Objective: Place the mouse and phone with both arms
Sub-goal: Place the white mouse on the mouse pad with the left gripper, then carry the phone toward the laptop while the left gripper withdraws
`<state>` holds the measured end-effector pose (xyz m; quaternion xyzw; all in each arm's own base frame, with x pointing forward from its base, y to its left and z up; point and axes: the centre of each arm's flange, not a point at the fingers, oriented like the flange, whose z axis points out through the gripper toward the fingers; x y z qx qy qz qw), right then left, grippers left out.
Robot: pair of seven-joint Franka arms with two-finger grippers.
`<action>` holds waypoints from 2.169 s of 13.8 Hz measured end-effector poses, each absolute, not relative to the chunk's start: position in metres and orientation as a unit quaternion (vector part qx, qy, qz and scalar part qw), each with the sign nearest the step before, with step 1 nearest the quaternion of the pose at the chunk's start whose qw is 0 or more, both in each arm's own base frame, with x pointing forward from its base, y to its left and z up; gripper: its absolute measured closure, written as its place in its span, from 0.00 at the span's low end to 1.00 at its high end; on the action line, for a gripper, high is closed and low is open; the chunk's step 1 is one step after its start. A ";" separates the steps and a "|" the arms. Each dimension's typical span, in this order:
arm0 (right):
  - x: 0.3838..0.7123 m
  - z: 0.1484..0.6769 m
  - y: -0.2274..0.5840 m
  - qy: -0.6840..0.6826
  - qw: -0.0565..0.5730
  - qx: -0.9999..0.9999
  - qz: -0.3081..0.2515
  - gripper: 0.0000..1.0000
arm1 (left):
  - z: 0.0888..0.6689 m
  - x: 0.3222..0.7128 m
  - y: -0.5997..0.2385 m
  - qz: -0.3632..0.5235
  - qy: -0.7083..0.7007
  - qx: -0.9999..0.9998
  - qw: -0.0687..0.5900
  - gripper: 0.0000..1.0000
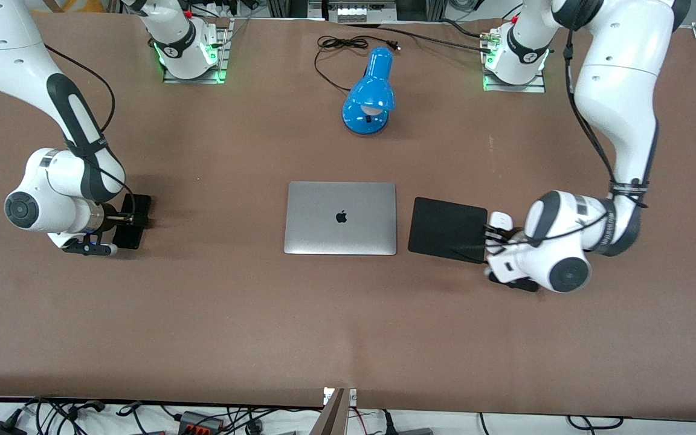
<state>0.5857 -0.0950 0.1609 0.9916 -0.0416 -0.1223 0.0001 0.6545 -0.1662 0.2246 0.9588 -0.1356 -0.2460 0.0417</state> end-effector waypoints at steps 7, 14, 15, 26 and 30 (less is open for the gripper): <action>0.583 0.160 -0.094 -0.080 0.004 0.988 -0.128 0.00 | 0.183 0.631 -0.226 -0.236 -0.156 0.957 0.070 0.38; 0.580 0.159 -0.092 -0.098 0.006 0.985 -0.139 0.05 | 0.182 0.637 -0.212 -0.238 -0.152 0.957 0.067 0.19; 0.580 0.162 -0.091 -0.098 0.006 0.985 -0.139 0.15 | 0.195 0.641 -0.203 -0.245 -0.150 0.956 0.064 0.09; 0.594 0.222 -0.036 -0.052 0.010 0.989 -0.138 0.18 | 0.478 0.633 -0.084 -0.205 -0.100 0.974 -0.003 0.00; 0.598 0.245 0.044 -0.001 0.008 0.992 -0.123 0.18 | 0.582 0.583 -0.090 -0.159 -0.061 0.985 -0.004 0.00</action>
